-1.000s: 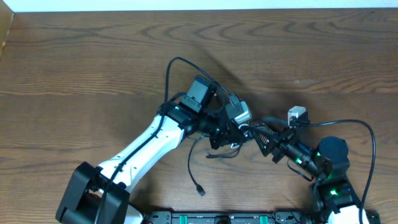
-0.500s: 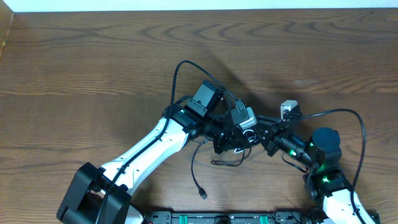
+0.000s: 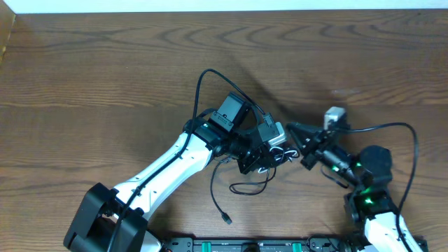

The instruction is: Untangle cables

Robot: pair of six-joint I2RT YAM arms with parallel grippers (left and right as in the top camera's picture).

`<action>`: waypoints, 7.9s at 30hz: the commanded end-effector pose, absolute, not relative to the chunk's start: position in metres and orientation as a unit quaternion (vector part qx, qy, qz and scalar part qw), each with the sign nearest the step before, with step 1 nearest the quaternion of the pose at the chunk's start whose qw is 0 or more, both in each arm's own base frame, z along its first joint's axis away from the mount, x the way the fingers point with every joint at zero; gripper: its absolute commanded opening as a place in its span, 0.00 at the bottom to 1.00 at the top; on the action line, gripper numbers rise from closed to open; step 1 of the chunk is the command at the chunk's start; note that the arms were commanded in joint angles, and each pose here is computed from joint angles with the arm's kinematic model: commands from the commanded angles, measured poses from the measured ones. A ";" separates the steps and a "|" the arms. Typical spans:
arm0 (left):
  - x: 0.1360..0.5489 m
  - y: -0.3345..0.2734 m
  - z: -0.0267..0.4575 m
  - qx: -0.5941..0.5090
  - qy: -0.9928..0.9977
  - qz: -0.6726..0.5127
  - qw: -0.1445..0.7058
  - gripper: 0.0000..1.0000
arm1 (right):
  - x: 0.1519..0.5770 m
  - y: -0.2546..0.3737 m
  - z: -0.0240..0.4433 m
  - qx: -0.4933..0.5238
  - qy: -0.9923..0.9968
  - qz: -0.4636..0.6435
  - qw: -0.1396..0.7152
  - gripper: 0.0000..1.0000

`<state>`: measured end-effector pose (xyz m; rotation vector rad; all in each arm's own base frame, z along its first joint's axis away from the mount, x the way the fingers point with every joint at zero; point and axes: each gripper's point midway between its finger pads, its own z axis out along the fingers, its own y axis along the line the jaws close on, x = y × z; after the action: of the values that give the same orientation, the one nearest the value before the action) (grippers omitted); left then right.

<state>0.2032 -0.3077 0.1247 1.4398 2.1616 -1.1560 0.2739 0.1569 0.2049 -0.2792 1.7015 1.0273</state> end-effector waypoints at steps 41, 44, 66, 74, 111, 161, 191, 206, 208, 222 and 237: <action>0.210 -0.312 0.112 0.667 0.661 -0.251 0.234 0.08 | 0.247 0.160 0.118 0.084 0.798 0.557 0.215 0.28; 0.210 -0.312 0.112 0.667 0.661 -0.251 0.234 0.08 | 0.247 0.160 0.113 0.092 0.800 0.556 0.205 0.29; 0.198 -0.319 0.112 0.681 0.647 -0.255 0.229 0.08 | 0.246 0.163 0.107 0.129 0.794 0.571 0.160 0.01; 0.188 -0.309 0.105 0.661 0.678 -0.260 0.188 0.08 | 0.276 0.159 0.160 -0.027 0.749 0.550 0.369 0.01; 0.377 -0.178 0.121 0.005 0.939 -0.166 0.302 0.08 | 0.313 0.006 0.115 0.220 0.780 0.383 0.443 0.02; 0.279 -0.284 0.200 0.429 0.693 -0.505 0.284 0.07 | 0.292 0.081 0.103 0.195 0.796 0.476 0.319 0.36; 0.299 -0.194 0.188 0.298 0.766 -0.512 0.250 0.08 | 0.260 -0.020 0.018 0.420 0.834 0.223 0.281 0.01; 0.327 -0.155 0.149 0.167 0.872 -0.407 0.215 0.08 | 0.243 -0.041 0.008 0.454 0.829 0.193 0.263 0.01; 0.327 -0.154 0.149 0.161 0.873 -0.408 0.212 0.08 | 0.243 -0.041 0.008 0.452 0.830 0.192 0.263 0.01; 0.383 -0.070 0.120 -0.160 0.934 -0.200 0.250 0.07 | 0.241 -0.043 0.006 0.452 0.833 0.181 0.262 0.01; 0.343 -0.100 0.260 0.040 0.865 -0.267 0.422 0.08 | 0.246 -0.038 0.012 0.440 0.833 0.201 0.269 0.22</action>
<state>0.3542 -0.0919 0.2284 -0.0448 2.2640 -0.6318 0.2416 -0.0343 0.0056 1.2245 2.2618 0.5498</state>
